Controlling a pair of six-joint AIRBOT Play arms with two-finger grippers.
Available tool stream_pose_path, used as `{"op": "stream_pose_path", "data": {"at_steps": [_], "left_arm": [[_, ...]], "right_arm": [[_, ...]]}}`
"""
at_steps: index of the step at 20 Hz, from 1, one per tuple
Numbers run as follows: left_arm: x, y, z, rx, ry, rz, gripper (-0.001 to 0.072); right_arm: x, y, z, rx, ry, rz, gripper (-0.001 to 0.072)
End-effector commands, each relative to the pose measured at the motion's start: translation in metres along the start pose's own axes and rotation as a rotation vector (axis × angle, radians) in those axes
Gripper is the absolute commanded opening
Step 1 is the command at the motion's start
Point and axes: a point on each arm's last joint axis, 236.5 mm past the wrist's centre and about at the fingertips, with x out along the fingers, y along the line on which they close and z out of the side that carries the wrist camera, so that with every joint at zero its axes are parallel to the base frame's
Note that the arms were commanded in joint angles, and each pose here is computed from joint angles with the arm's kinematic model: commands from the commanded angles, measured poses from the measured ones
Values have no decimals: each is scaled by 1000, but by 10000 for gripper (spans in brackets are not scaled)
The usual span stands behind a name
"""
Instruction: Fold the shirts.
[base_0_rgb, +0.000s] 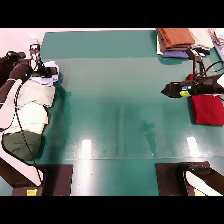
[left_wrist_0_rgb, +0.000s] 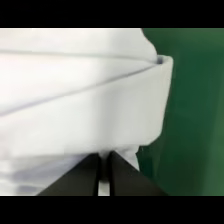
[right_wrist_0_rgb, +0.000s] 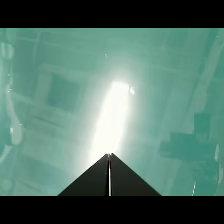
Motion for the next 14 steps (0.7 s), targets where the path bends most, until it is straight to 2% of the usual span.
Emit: {"op": "stream_pose_path", "data": {"at_steps": [1, 4, 7, 10, 14], "left_arm": [[-46, -5, 49, 11, -67, -5, 23], [-170, -34, 135, 118, -332, -45, 23], [-318, -78, 167, 254, -549, -104, 23], [-415, -124, 138, 346, -610, -220, 22], [-437, -210, 65, 523, -467, -411, 23]], "right_arm": [[-9, 8, 13, -10, -38, 15, 16], [-42, 30, 52, -51, -149, 46, 17], [-88, 52, 91, -112, -284, 55, 16], [-131, 72, 119, -163, -398, 65, 17], [-167, 89, 136, -205, -487, 72, 17]]}}
